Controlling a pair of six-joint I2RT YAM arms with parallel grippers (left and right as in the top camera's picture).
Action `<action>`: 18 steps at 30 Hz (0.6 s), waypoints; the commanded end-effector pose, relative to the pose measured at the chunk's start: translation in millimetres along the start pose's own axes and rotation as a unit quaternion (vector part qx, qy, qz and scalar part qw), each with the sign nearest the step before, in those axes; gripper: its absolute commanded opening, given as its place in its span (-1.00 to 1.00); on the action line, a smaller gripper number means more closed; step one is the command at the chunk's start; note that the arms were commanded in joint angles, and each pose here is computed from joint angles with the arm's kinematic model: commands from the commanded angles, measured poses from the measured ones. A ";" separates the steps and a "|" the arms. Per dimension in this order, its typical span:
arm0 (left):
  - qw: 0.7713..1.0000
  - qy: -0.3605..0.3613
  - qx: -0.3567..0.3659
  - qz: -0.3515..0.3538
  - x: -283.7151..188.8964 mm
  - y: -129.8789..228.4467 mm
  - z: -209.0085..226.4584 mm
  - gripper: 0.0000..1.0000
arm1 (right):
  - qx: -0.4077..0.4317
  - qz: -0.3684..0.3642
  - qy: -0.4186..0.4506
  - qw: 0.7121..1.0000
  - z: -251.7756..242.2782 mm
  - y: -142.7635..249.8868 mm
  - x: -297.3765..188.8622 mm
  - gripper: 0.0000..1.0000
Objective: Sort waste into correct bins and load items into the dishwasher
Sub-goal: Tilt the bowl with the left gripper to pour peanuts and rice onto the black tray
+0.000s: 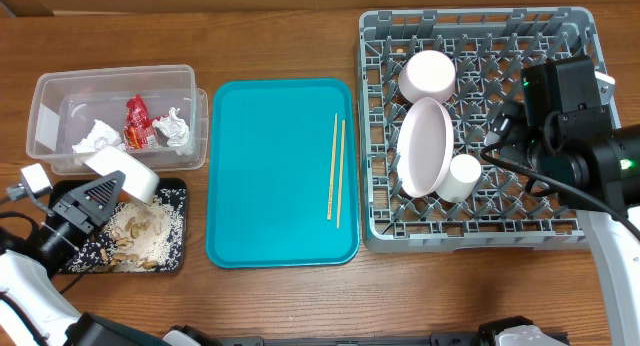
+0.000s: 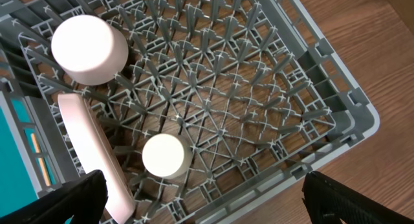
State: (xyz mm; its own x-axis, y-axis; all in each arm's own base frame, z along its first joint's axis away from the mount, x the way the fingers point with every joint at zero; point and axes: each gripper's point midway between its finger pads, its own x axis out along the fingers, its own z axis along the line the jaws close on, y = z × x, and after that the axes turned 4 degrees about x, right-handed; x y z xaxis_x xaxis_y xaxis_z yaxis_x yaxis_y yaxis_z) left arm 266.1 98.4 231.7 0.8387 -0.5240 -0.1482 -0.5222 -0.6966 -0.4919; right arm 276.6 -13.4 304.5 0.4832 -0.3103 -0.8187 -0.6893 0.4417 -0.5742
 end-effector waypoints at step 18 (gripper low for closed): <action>0.997 -0.072 -0.005 0.021 -2.9 6.0 21.8 -0.92 | 0.000 -0.008 -0.006 1.000 1.2 -5.1 -4.0 1.00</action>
State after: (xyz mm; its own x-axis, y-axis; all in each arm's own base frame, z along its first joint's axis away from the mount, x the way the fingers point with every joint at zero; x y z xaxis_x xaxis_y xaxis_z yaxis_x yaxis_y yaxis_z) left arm 266.3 105.5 214.3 0.8315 -0.4955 -0.2511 -0.5521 -0.6876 -0.4716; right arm 276.5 -13.4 304.4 0.4829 -0.3100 -0.8190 -0.6899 0.4414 -0.5738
